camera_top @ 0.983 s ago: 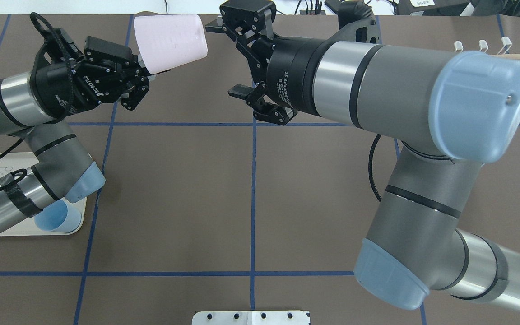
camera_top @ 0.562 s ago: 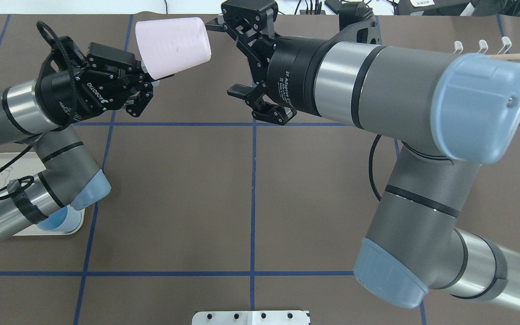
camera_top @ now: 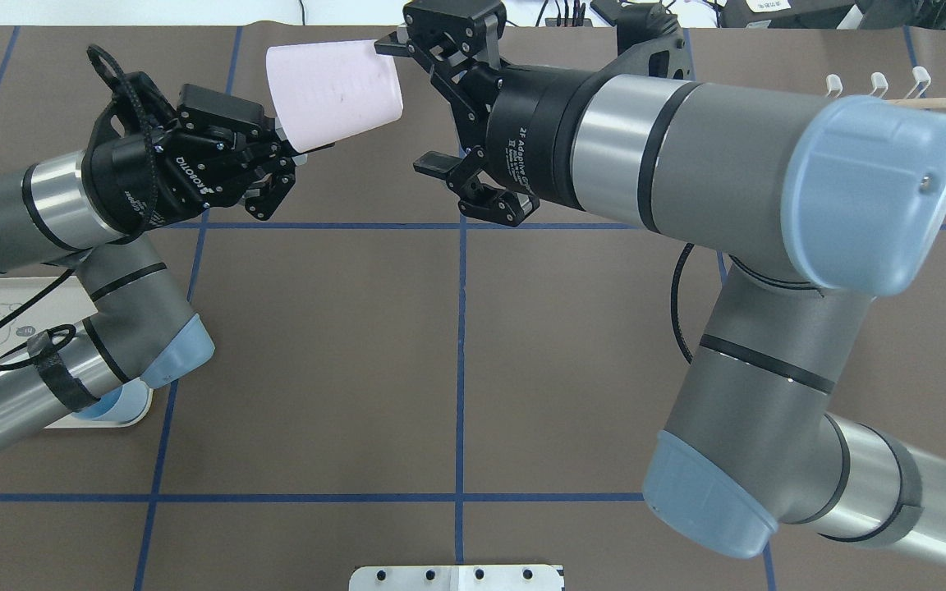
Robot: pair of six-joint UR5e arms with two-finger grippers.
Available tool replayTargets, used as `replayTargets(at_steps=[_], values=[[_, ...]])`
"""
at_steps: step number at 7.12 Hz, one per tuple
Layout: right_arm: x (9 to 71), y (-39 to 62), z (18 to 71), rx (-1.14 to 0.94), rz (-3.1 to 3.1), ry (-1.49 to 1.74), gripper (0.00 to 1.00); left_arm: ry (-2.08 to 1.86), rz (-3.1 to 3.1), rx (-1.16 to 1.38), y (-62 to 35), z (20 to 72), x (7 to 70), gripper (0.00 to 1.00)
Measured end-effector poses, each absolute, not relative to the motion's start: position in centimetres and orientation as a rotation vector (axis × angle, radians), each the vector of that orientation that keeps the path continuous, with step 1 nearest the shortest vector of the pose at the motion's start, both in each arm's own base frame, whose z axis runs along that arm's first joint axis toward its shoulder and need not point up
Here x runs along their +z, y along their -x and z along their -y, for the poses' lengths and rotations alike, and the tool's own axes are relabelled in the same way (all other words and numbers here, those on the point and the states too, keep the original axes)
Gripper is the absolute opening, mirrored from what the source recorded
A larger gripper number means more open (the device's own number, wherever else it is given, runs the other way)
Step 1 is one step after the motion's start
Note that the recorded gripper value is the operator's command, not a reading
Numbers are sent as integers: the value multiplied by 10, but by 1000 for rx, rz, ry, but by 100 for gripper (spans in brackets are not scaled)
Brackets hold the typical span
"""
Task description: Transfer IKEA cup to right arm and place on rack
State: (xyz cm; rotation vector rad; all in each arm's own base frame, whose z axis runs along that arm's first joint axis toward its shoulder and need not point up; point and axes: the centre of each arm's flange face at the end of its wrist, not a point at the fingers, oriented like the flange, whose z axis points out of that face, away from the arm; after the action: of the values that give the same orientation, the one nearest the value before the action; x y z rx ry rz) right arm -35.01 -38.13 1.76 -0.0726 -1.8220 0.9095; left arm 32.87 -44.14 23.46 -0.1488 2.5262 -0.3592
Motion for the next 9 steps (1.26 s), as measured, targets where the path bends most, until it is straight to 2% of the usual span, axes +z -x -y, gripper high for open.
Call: replayTargets(at_steps=[7, 9], values=[[17, 349, 382, 911, 1824, 72, 100, 205, -2556, -314, -345, 425, 214, 0], [16, 349, 382, 912, 1827, 74, 95, 209, -2558, -311, -346, 424, 212, 0]])
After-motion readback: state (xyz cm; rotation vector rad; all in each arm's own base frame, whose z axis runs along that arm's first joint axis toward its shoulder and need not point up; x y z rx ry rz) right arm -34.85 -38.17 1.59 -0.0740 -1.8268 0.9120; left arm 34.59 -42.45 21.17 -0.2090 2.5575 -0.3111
